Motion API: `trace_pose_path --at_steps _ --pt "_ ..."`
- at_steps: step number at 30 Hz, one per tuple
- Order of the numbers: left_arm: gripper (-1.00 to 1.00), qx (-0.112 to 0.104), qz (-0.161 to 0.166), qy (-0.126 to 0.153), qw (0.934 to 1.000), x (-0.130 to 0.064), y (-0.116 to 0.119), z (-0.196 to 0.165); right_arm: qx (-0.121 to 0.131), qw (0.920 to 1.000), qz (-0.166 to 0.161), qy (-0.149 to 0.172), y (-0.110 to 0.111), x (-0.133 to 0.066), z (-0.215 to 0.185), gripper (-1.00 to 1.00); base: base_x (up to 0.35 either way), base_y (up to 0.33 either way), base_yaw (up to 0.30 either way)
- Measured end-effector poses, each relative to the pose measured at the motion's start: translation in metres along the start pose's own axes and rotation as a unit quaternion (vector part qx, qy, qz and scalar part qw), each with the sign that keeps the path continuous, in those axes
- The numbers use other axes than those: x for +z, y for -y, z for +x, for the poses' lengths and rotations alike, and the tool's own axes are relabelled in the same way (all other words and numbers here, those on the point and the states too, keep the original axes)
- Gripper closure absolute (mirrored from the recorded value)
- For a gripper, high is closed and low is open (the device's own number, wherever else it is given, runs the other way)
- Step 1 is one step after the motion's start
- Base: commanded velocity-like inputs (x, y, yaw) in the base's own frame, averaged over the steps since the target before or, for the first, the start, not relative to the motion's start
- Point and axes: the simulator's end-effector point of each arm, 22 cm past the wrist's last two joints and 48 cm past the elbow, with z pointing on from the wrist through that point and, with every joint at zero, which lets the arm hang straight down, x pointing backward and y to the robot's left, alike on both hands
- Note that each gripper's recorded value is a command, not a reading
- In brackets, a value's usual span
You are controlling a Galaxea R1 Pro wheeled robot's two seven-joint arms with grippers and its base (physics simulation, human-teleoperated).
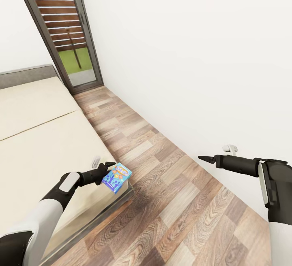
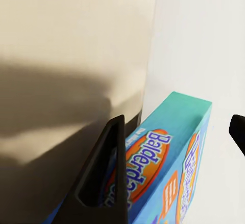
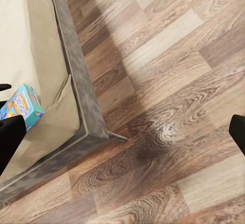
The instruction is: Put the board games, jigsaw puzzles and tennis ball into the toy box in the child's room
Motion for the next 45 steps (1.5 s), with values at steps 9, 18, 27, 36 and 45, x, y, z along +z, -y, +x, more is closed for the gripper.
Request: trace_pose_path --at_steps 9,18,27,36,45 --pt "-1.00 0.001 0.000 0.003 1.0000 -0.002 -0.001 -0.003 0.005 1.0000 0.001 -0.006 0.002 0.000 0.009 -1.00 0.000 0.000 0.000" --pt "-1.00 -0.009 -0.002 0.029 0.9996 -0.020 -0.014 -0.030 0.012 0.9998 0.001 -0.014 0.004 0.002 0.019 -1.00 0.000 0.000 0.000" --pt "-1.00 -0.023 0.015 0.063 0.9976 -0.055 -0.032 -0.066 0.018 0.9996 -0.016 -0.015 -0.008 0.011 0.024 -1.00 0.000 0.000 0.000" --pt "-1.00 -0.017 -0.009 0.076 0.9969 -0.074 -0.050 -0.080 0.021 0.9989 -0.043 -0.003 -0.022 0.011 0.017 -1.00 0.000 0.000 0.000" --pt "-1.00 -0.008 -0.004 0.082 0.9966 -0.077 -0.040 -0.086 0.021 0.9989 -0.043 -0.003 -0.022 0.011 0.017 -1.00 0.000 0.000 0.000"
